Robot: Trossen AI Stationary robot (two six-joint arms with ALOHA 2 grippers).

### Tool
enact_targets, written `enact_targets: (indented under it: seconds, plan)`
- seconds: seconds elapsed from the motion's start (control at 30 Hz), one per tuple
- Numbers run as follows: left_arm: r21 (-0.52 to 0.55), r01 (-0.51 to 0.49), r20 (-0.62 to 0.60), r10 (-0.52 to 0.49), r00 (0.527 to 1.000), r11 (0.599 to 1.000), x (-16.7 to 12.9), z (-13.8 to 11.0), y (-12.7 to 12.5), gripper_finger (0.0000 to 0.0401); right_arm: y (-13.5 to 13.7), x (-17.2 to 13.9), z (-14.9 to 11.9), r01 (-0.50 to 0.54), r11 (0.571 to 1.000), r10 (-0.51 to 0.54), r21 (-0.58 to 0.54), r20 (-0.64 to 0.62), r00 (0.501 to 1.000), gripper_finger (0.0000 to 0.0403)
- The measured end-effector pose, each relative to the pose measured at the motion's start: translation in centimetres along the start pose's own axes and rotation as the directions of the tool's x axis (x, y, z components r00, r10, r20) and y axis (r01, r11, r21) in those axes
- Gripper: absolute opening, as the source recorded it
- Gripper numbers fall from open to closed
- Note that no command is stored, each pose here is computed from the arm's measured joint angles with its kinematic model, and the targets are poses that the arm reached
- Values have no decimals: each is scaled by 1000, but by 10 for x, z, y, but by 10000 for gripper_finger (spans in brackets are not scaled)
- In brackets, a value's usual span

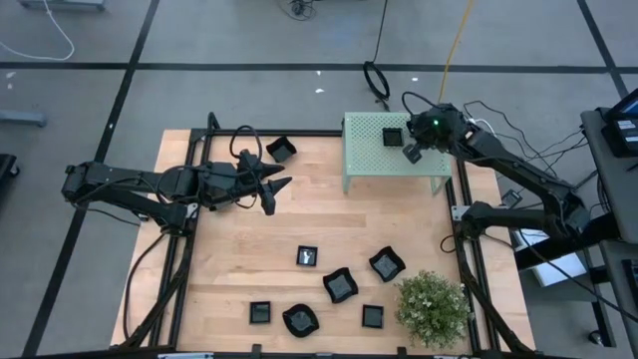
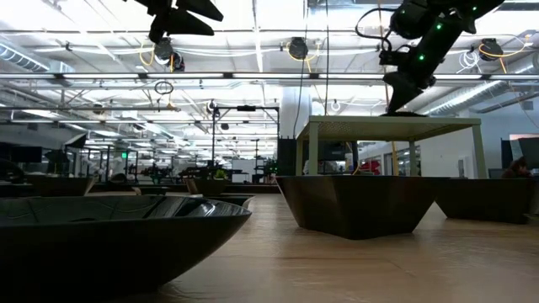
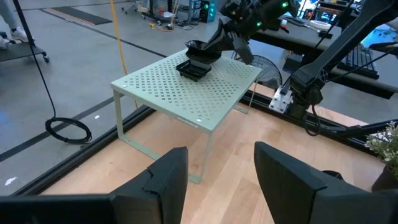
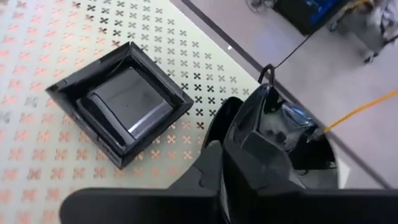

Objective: Pick & Place Mini shaped plates
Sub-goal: Stack the black leaf-shaped plate on top of the leaf-shaped plate on the shelf, then put the black distorted square plate on the shelf

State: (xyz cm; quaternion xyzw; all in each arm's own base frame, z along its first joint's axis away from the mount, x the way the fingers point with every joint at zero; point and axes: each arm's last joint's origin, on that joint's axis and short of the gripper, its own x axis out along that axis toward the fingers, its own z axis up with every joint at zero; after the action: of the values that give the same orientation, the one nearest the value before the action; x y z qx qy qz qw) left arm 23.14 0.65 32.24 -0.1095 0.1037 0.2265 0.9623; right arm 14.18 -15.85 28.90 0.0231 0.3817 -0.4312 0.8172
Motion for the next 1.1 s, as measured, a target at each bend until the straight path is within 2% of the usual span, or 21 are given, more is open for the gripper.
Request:
enact_targets:
  seconds: [0.13, 0.3, 0.53, 0.6, 0.7, 0.83, 0.9, 0.97, 1.1]
  plan:
    - [0, 0, 0, 0, 1000, 1000, 0, 0, 0, 189, -2, -10, -2, 2, 997, -2, -73, 11, 1000, 4]
    - [1, 0, -1, 0, 1000, 1000, 0, 0, 0, 189, -4, -18, -3, 7, 997, -4, -74, 38, 999, 14]
    - [6, 0, -1, 0, 1000, 1000, 0, 0, 0, 189, -2, -20, -1, -70, 997, 73, -40, 74, 995, 78]
    - [5, 0, -1, 0, 1000, 1000, 0, 0, 0, 189, -2, -23, 0, -97, 995, 99, -25, 105, 989, 100]
    - [4, -2, -9, 2, 1000, 1000, 0, -1, 0, 189, -1, -30, 4, -198, 980, 196, -7, 179, 964, 124]
    - [-23, -77, -125, 74, 989, 997, 1, -14, 5, 189, 5, -41, 8, -302, 953, 285, 25, 268, 920, 131]
    - [-39, -156, -248, 142, 958, 987, -1, -27, 13, 189, 7, -46, 9, -315, 949, 298, 15, 290, 910, 130]
    - [-52, -261, -375, 223, 900, 964, -2, -42, 21, 189, 11, -50, 10, -330, 944, 315, -2, 302, 900, 128]
    - [9, -459, -595, 374, 712, 888, -12, -65, 40, 189, 17, -52, 11, -353, 935, 343, -28, 310, 886, 127]
